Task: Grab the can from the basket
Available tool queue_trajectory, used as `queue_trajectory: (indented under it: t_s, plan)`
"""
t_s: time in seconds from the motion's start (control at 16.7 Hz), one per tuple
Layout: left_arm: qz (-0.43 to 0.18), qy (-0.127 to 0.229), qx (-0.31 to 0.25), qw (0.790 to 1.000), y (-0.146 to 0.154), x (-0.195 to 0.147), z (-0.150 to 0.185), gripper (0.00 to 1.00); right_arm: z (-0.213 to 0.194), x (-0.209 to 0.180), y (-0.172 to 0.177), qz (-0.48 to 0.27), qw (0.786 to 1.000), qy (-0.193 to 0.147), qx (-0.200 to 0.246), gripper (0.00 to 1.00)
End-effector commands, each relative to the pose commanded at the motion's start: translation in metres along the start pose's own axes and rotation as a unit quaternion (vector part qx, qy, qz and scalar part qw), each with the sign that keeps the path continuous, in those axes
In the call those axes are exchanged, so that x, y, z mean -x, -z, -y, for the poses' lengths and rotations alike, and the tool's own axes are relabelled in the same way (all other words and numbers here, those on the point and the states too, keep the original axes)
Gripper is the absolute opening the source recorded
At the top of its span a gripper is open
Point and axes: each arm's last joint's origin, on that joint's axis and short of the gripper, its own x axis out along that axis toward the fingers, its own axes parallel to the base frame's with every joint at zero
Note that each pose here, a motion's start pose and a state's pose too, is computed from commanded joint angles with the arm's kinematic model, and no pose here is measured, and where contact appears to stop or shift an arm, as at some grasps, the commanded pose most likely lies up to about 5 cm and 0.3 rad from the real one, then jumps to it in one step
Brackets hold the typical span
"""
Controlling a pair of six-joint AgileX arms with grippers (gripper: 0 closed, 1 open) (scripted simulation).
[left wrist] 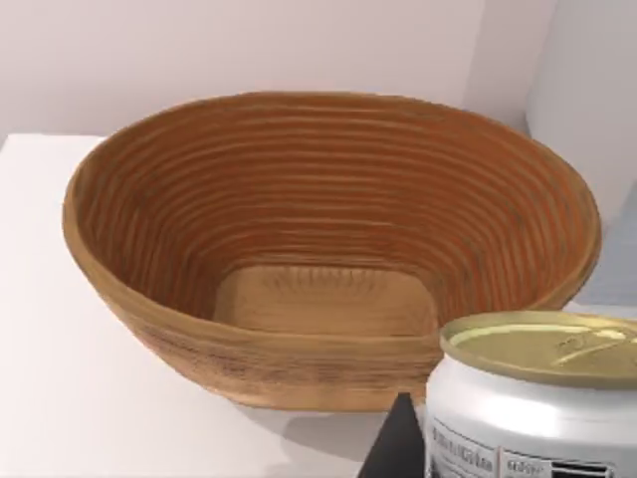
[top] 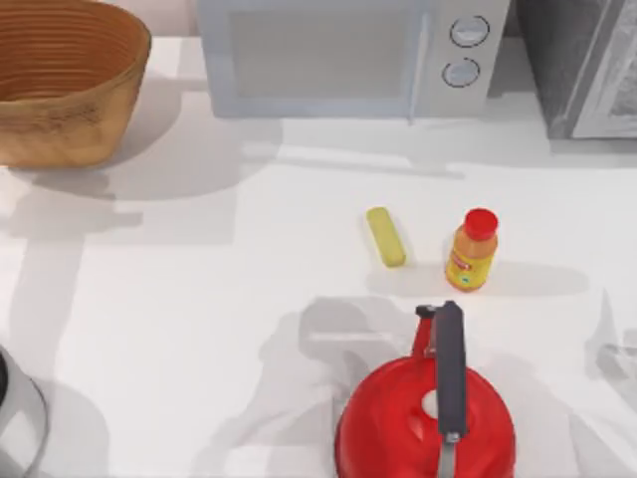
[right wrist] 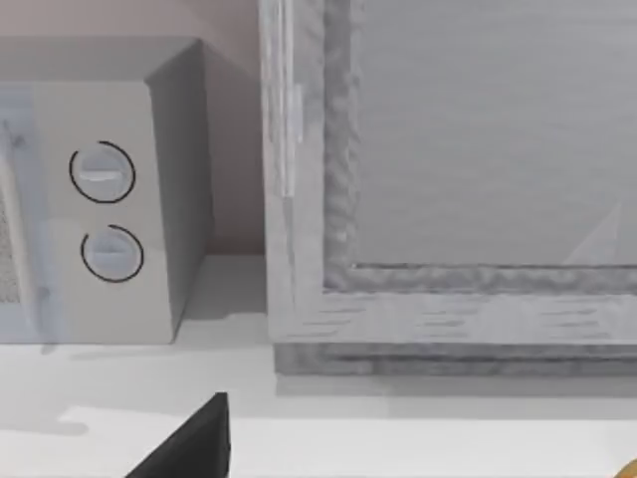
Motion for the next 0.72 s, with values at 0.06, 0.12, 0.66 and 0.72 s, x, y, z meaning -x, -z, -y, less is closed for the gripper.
queue_trajectory:
  t_s: [0.06, 0.12, 0.66, 0.72]
  plan:
    - [0.03, 0.001, -0.002, 1.0, 0.02, 0.018, 0.002, 0.0, 0.0, 0.0, 0.0, 0.0, 1.0, 0.0, 0.0, 1.0]
    - [0.056, 0.002, -0.005, 0.998, 0.042, 0.031, 0.003, 0.0, 0.0, 0.0, 0.0, 0.0, 1.0, 0.0, 0.0, 1.0]
    - [0.206, -0.002, -0.016, 0.978, 0.191, 0.035, 0.004, 0.0, 0.0, 0.0, 0.0, 0.0, 1.0, 0.0, 0.0, 1.0]
    - [0.213, -0.004, -0.017, 0.977, 0.197, 0.033, 0.003, 0.0, 0.0, 0.0, 0.0, 0.0, 1.0, 0.0, 0.0, 1.0]
